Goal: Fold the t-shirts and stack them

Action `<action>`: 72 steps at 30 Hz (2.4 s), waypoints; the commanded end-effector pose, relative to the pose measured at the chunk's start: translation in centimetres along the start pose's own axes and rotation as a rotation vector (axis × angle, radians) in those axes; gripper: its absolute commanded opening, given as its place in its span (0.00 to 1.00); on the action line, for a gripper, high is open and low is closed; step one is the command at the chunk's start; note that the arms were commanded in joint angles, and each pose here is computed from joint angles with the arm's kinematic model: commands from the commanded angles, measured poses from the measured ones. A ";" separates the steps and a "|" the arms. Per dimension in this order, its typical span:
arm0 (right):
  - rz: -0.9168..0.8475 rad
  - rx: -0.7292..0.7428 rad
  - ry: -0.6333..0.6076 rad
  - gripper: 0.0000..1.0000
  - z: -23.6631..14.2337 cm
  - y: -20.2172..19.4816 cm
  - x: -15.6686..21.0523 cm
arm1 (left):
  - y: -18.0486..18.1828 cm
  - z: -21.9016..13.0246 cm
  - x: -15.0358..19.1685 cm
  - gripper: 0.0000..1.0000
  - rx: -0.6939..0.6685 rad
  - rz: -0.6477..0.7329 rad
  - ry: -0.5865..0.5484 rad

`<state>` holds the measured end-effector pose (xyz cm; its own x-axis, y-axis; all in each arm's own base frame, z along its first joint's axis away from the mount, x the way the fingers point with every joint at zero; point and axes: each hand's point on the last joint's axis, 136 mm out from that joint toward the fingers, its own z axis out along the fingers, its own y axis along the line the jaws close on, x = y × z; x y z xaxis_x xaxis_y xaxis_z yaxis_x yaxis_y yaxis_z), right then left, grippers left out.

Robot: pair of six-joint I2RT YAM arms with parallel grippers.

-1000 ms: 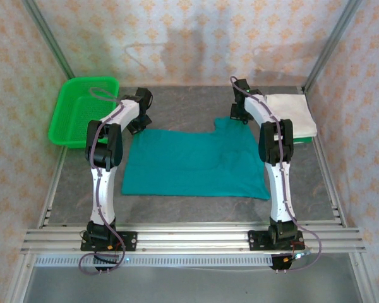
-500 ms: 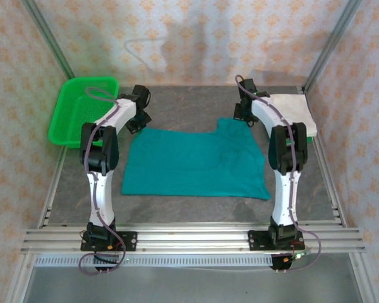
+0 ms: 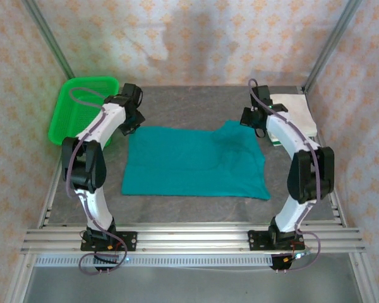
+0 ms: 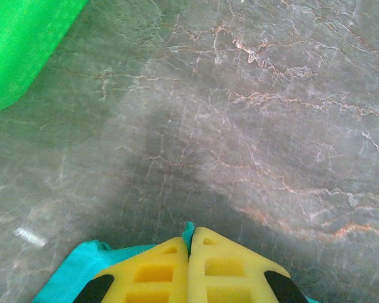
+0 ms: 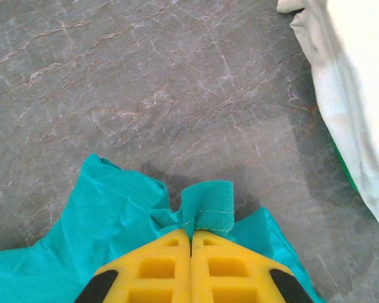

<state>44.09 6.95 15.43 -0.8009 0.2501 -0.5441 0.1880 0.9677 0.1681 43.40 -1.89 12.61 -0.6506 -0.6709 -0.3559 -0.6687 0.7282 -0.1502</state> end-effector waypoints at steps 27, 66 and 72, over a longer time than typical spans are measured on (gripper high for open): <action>0.051 -0.074 -0.005 0.00 -12.5 -1.8 10.2 | 6.4 -4.4 4.4 0.00 -0.016 0.028 0.009; 0.153 0.019 0.172 0.00 -10.3 -5.6 18.5 | 12.8 -2.4 11.6 0.00 -0.098 0.025 0.145; 0.145 0.029 0.190 0.00 -9.8 -5.5 18.6 | 12.4 -3.4 11.1 0.00 -0.076 0.014 0.132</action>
<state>22.31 6.11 12.50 -0.8597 0.3855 -0.3350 0.3247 0.9189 0.2242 27.16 -0.98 8.89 -0.7062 -0.6707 -0.2270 -0.6743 0.7348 -0.0732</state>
